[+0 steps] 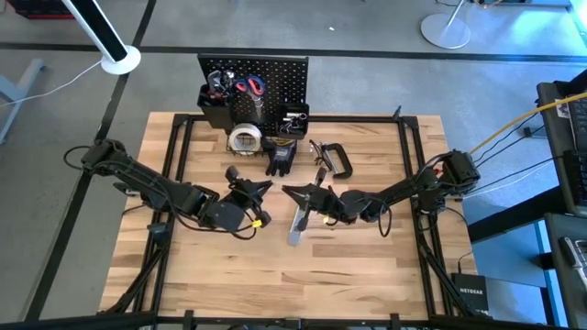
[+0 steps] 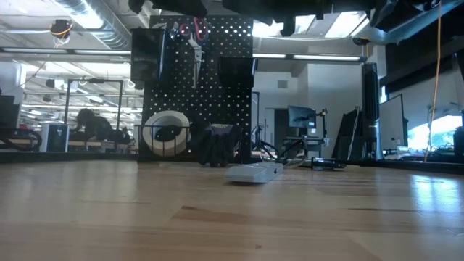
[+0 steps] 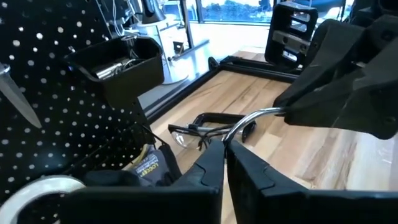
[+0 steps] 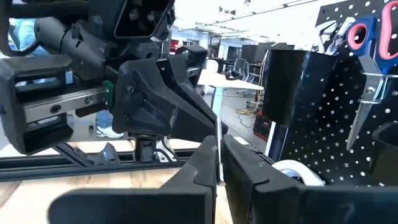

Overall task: Hang tools onto peg board
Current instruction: Put the hanger hook into the right black bin on the pegboard

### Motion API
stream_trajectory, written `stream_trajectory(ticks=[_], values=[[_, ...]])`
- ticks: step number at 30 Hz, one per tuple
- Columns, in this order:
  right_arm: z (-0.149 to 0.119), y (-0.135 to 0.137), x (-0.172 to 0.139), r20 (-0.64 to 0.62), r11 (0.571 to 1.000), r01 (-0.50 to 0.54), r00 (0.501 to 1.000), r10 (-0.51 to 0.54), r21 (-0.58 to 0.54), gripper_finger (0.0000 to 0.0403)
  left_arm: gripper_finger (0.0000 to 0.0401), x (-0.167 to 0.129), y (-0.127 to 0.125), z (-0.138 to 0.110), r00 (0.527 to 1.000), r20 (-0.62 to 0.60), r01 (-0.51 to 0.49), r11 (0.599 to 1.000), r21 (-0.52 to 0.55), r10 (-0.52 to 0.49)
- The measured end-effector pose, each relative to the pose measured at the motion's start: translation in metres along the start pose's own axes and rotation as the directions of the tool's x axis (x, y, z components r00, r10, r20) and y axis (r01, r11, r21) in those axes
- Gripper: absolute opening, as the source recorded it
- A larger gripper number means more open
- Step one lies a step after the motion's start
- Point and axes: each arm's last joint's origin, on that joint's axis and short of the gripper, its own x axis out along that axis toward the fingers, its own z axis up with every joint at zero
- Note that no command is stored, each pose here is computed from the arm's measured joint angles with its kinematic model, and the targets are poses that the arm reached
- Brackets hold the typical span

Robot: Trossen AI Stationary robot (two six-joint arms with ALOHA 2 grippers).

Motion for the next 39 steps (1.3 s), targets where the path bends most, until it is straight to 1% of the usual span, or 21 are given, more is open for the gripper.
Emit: stream_trajectory(ticks=[3, 6, 8, 10, 11, 13, 16, 19, 22, 25, 29, 32, 34, 36, 38, 39], values=[[0.0, 0.0, 0.0, -0.001, 1.0, 0.0, 1.0, 0.0, -0.007, 0.0018, 0.0029, 0.0, 0.0, 0.001, 1.0, 0.0, 0.008, 1.0, 0.014, -0.008], [0.0, 0.0, 0.0, -0.002, 0.999, 0.0, 1.0, -0.001, -0.045, 0.0008, 0.0067, -0.001, 0.001, 0.002, 1.0, 0.002, 0.018, 1.0, 0.018, -0.018], [0.002, -0.001, -0.001, -0.01, 0.998, -0.012, 1.0, 0.012, -0.061, 0.001, 0.0095, -0.005, 0.003, 0.006, 0.999, 0.008, 0.035, 0.999, 0.018, -0.035], [0.007, -0.002, -0.002, -0.016, 0.996, -0.058, 0.998, 0.057, -0.068, 0.0014, 0.0121, -0.016, 0.009, 0.01, 0.998, 0.008, 0.055, 0.998, 0.018, -0.055], [0.011, -0.003, -0.003, -0.013, 0.996, -0.063, 0.998, 0.063, -0.068, 0.0014, 0.0132, -0.021, 0.013, 0.013, 0.997, 0.007, 0.072, 0.997, 0.011, -0.072], [0.021, -0.007, -0.006, -0.01, 0.994, -0.061, 0.998, 0.061, -0.089, 0.0009, 0.015, -0.034, 0.022, 0.016, 0.993, -0.009, 0.116, 0.993, 0.006, -0.116], [0.035, -0.014, -0.012, -0.016, 0.988, -0.056, 0.998, 0.054, -0.142, 0.0007, 0.0167, -0.052, 0.031, 0.013, 0.987, -0.047, 0.155, 0.987, 0.034, -0.153], [0.047, -0.021, -0.017, -0.02, 0.987, -0.029, 0.999, 0.026, -0.157, 0.0011, 0.0173, -0.063, 0.032, 0.005, 0.983, -0.079, 0.168, 0.984, 0.061, -0.163], [0.057, -0.03, -0.021, -0.037, 0.983, -0.017, 0.999, 0.011, -0.181, 0.0007, 0.0174, -0.069, 0.026, -0.007, 0.979, -0.08, 0.193, 0.98, 0.051, -0.189], [0.06, -0.039, -0.022, -0.091, 0.976, -0.017, 0.996, -0.002, -0.215, 0.0006, 0.0175, -0.069, 0.022, -0.028, 0.974, -0.082, 0.215, 0.975, 0.062, -0.21], [0.065, -0.048, -0.016, -0.165, 0.965, -0.041, 0.986, -0.002, -0.258, 0.0009, 0.0175, -0.064, 0.021, -0.062, 0.971, -0.057, 0.232, 0.973, 0.013, -0.231], [0.073, -0.055, -0.007, -0.208, 0.959, -0.07, 0.978, 0.011, -0.275, 0.0009, 0.0175, -0.053, 0.023, -0.084, 0.97, -0.017, 0.242, 0.97, -0.008, -0.242], [0.081, -0.061, -0.001, -0.23, 0.956, -0.083, 0.973, 0.017, -0.282, 0.0007, 0.0175, -0.045, 0.026, -0.089, 0.96, 0.007, 0.279, 0.959, -0.043, -0.279], [0.09, -0.069, 0.004, -0.256, 0.951, -0.082, 0.967, 0.003, -0.299, 0.0007, 0.0172, -0.038, 0.027, -0.089, 0.94, 0.028, 0.341, 0.937, -0.07, -0.34], [0.098, -0.077, 0.009, -0.277, 0.942, -0.072, 0.961, -0.022, -0.326, 0.0009, 0.0167, -0.036, 0.026, -0.088, 0.915, 0.039, 0.403, 0.912, -0.077, -0.401], [0.101, -0.083, 0.012, -0.283, 0.94, -0.064, 0.958, -0.036, -0.336, 0.001, 0.0164, -0.035, 0.026, -0.088, 0.91, 0.04, 0.414, 0.908, -0.07, -0.412]])
